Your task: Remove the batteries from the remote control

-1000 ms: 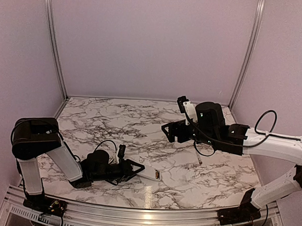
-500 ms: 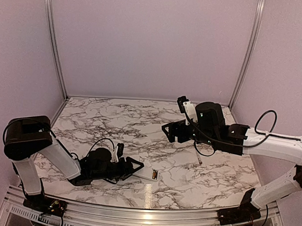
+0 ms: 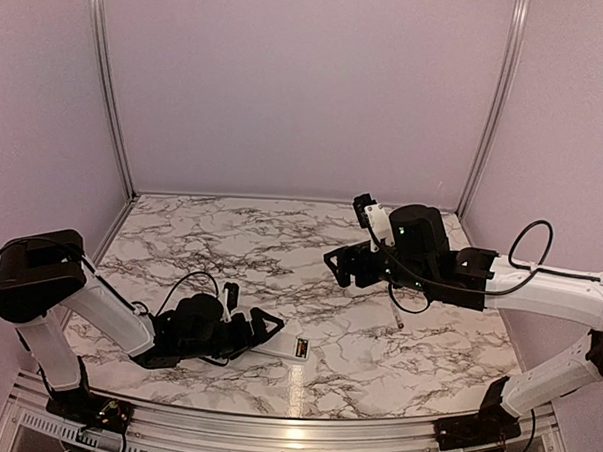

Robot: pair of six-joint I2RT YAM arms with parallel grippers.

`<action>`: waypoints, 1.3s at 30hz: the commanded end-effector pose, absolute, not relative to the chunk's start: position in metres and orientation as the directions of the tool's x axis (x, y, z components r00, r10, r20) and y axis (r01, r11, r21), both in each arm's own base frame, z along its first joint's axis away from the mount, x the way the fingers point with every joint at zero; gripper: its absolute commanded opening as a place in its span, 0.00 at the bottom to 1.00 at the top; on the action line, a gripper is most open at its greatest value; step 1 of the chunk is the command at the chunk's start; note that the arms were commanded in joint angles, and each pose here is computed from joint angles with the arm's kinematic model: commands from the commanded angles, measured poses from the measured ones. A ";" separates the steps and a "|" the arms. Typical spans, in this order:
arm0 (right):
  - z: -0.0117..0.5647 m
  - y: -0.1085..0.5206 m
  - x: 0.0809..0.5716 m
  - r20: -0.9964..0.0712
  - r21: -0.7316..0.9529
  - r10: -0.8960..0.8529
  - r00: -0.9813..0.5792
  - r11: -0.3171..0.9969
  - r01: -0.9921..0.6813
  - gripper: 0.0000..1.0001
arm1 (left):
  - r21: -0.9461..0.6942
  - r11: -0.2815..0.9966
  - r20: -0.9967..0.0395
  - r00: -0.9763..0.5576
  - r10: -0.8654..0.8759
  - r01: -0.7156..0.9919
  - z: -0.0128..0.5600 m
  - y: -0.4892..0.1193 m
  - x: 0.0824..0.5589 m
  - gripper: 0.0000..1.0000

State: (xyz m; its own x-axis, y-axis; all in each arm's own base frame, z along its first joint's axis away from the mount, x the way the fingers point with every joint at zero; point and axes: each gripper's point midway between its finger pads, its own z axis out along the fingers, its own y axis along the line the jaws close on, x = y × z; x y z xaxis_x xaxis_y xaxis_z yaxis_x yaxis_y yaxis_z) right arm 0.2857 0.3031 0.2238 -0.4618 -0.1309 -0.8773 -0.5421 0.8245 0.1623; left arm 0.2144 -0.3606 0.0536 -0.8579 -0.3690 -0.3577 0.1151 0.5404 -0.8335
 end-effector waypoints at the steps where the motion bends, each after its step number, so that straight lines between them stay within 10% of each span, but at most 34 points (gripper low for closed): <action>1: 0.241 0.305 0.287 -0.891 0.154 -0.123 -0.436 0.823 -0.546 0.93 | -0.796 0.592 -0.412 -0.830 -0.377 0.126 0.057 -0.352 0.218 0.99; 39: 0.197 0.289 0.296 -0.789 0.022 -0.264 -0.554 0.890 -0.455 0.92 | -0.559 0.784 -0.760 -0.545 -0.354 0.271 0.136 -0.285 0.238 0.99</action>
